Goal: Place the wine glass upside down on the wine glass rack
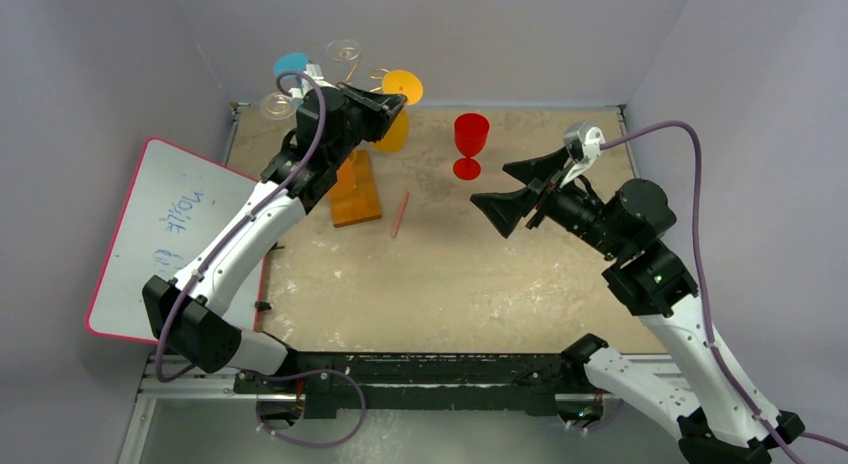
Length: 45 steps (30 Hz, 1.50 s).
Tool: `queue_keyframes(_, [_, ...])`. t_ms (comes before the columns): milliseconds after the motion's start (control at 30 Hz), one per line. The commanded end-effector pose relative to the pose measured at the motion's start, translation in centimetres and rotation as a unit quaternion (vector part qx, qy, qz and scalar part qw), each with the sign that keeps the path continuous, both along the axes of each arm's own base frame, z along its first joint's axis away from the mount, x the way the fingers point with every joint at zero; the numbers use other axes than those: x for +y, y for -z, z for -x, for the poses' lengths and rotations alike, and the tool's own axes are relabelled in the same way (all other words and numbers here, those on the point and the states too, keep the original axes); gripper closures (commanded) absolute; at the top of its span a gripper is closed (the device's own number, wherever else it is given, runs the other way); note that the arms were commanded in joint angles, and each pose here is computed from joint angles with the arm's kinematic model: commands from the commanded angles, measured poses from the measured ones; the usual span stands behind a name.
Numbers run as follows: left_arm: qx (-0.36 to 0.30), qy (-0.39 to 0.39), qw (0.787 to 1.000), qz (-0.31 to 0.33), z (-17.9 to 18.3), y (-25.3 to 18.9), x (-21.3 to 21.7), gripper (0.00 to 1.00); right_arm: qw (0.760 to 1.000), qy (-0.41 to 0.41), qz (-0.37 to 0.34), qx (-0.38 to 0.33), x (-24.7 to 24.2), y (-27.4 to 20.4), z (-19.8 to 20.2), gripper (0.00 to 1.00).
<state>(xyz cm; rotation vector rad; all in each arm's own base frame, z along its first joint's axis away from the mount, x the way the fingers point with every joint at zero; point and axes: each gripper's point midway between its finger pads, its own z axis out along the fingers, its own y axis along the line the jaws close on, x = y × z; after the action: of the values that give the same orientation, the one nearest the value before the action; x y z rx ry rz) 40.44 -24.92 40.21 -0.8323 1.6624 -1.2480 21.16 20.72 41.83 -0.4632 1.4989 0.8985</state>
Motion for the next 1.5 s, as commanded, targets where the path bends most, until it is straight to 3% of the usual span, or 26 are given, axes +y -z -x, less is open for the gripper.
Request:
queue_keyframes(0, [-0.012,-0.041,0.998,0.04,-0.5,-2.9,1.2,1.0,0.999,0.006,-0.013,-0.035,-0.5,-2.5,0.5,0.0])
queue_keyframes(633, [0.003,-0.124,0.991,0.051,-1.5,-2.6,4.8,1.0,0.999,0.012,-0.01,-0.03,-1.0,-2.5,0.8,0.0])
queue_keyframes(1467, [-0.002,-0.154,0.987,0.046,0.5,-2.5,7.4,1.0,0.999,0.019,-0.008,-0.027,-1.2,-2.4,0.7,0.0])
